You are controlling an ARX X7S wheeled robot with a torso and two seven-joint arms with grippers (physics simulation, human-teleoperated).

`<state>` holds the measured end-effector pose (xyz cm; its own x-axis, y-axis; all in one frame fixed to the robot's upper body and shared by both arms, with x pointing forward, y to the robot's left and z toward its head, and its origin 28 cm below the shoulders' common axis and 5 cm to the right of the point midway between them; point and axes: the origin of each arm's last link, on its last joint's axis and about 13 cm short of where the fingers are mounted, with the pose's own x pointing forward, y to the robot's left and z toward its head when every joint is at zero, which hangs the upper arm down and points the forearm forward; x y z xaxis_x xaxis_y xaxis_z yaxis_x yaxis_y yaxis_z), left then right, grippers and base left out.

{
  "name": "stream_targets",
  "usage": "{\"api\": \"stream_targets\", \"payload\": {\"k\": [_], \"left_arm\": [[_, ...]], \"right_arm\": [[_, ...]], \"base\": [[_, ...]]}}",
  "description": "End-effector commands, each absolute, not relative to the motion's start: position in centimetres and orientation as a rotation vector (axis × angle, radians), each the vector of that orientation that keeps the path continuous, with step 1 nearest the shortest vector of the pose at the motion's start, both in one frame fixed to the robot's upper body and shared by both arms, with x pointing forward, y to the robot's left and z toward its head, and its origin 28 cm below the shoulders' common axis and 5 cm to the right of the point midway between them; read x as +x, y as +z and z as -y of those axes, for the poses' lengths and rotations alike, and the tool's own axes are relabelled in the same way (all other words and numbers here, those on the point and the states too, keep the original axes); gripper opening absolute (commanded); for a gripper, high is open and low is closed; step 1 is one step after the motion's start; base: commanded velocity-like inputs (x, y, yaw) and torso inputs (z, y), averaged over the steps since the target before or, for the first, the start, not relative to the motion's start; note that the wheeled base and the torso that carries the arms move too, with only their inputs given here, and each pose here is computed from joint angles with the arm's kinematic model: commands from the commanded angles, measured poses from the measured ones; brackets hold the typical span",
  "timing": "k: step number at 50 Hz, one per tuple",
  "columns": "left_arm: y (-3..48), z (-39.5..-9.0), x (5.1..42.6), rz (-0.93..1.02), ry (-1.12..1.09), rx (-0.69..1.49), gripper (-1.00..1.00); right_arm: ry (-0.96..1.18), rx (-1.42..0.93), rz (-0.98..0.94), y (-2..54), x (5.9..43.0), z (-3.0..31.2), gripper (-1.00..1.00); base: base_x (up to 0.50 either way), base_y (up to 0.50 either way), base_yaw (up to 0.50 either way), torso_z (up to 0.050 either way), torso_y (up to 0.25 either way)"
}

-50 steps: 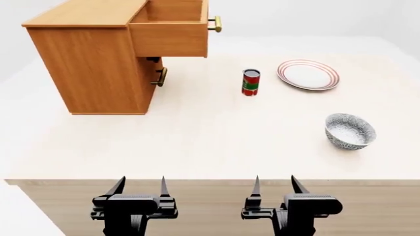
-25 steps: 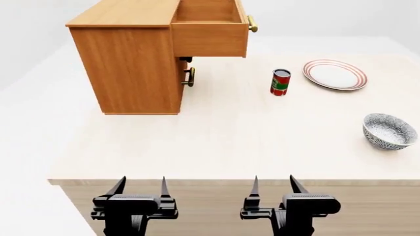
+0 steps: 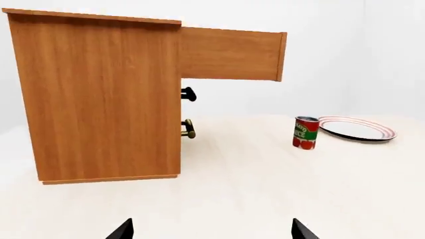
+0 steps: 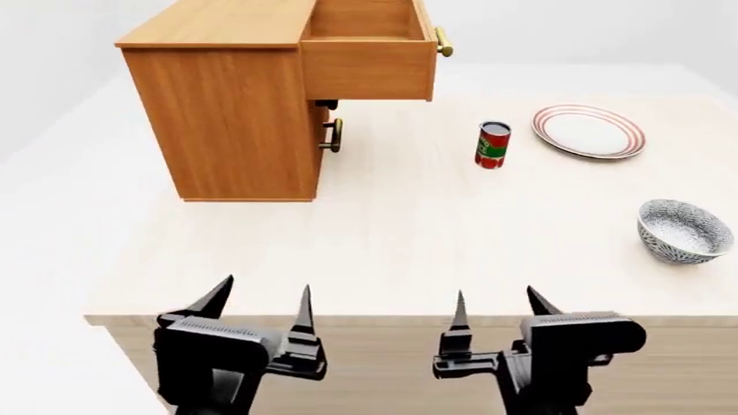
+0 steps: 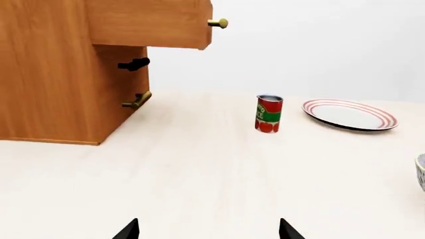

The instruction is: Put the bowl in the top drawer of the cabinet.

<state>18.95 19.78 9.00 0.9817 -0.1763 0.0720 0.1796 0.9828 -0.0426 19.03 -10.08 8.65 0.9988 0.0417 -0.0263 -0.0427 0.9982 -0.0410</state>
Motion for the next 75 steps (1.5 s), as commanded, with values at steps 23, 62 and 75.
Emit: {"api": "stream_targets", "payload": {"k": [23, 62, 75], "left_arm": [[24.2, -21.8, 19.2, 0.291, -0.402, -0.020, 1.00], [31.4, -24.0, 17.1, 0.191, -0.322, 0.014, 1.00], [32.2, -24.6, 14.9, 0.197, -0.264, 0.012, 1.00]], "right_arm": [[0.151, -0.225, 0.128, 30.4, 19.9, 13.6, 1.00], [0.216, -0.236, 0.082, 42.0, 33.2, 14.9, 1.00], [0.202, -0.220, 0.082, 43.1, 33.9, 15.7, 1.00]], "base": [[0.02, 0.00, 0.00, 0.000, 0.000], [0.14, 0.00, 0.00, 0.000, 0.000], [0.14, 0.00, 0.00, 0.000, 0.000]]}}
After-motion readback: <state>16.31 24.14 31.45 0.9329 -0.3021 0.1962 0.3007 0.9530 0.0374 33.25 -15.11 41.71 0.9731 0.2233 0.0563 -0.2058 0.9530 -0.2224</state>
